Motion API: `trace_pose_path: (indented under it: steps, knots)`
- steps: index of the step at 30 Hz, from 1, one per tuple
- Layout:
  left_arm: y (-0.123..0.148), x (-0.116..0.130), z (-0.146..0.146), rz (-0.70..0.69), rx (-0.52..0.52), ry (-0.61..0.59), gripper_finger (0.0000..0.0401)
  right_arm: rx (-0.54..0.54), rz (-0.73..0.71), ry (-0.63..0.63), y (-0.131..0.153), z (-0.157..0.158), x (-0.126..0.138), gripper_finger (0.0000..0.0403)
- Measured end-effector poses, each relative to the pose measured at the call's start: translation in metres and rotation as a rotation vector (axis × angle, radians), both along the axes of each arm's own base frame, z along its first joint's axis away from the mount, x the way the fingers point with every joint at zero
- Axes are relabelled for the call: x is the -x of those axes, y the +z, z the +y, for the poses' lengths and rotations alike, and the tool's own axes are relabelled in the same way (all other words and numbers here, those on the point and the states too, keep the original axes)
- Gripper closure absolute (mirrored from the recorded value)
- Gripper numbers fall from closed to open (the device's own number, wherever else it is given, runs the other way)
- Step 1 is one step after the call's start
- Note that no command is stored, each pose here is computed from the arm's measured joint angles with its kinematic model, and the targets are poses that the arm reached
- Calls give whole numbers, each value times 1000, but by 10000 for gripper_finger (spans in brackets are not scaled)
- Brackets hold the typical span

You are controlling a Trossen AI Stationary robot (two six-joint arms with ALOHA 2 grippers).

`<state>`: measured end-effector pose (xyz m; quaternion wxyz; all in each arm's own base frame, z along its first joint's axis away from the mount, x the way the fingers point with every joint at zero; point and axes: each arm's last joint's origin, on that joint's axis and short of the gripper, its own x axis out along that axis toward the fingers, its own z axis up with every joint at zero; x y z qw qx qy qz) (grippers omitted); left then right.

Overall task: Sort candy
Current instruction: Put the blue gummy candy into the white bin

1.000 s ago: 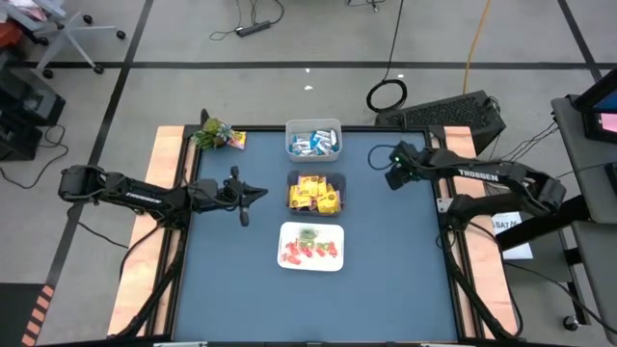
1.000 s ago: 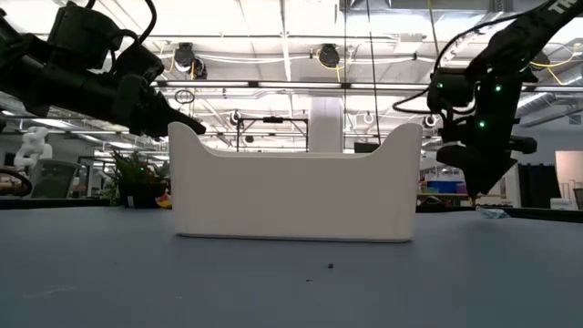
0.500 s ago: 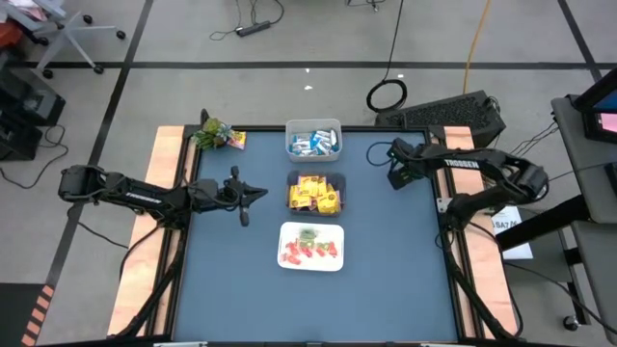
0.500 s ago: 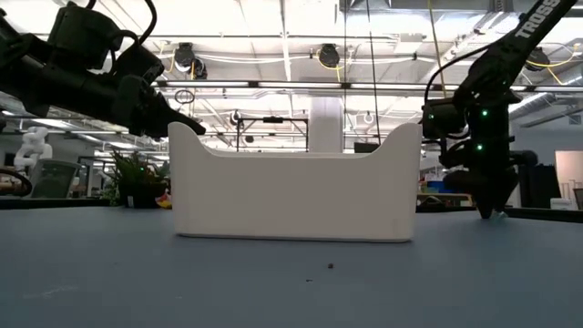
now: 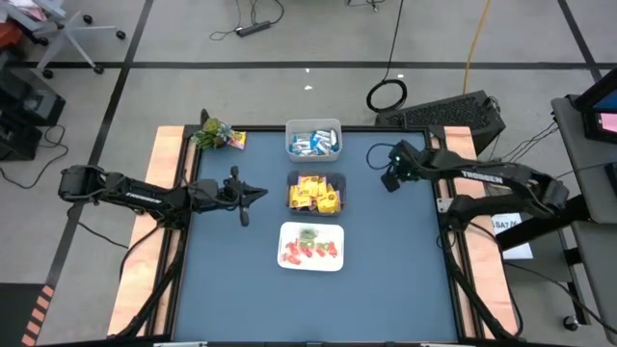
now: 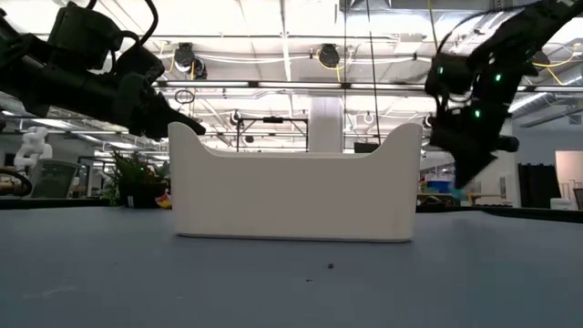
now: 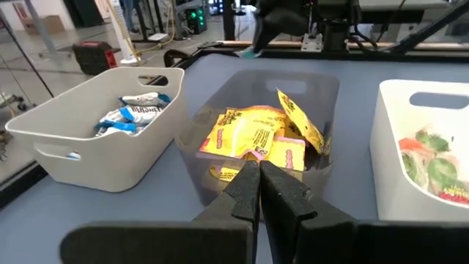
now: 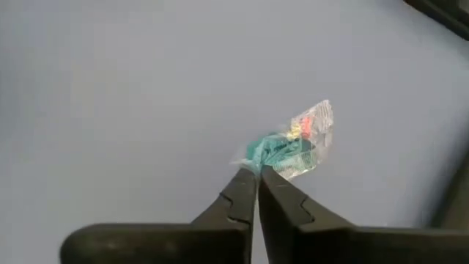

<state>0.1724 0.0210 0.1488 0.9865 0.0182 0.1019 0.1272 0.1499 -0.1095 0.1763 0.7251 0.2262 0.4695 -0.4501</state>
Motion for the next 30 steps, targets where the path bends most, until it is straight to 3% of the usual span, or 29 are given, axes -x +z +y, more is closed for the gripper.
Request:
trace_pose_path:
  steps: [9, 17, 22, 30]
  knots:
    - [2, -1, 5, 0, 20, 49, 382, 38, -419, 369, 31, 67, -46, 401]
    - [9, -6, 11, 16, 13, 76, 382, 88, -691, 739, 40, 138, -84, 401]
    - [9, -6, 13, 17, 18, 80, 382, 80, -734, 898, 26, 171, -100, 401]
    - [9, -6, 13, 15, 22, 76, 382, 1, -647, 990, 8, 192, -134, 401]
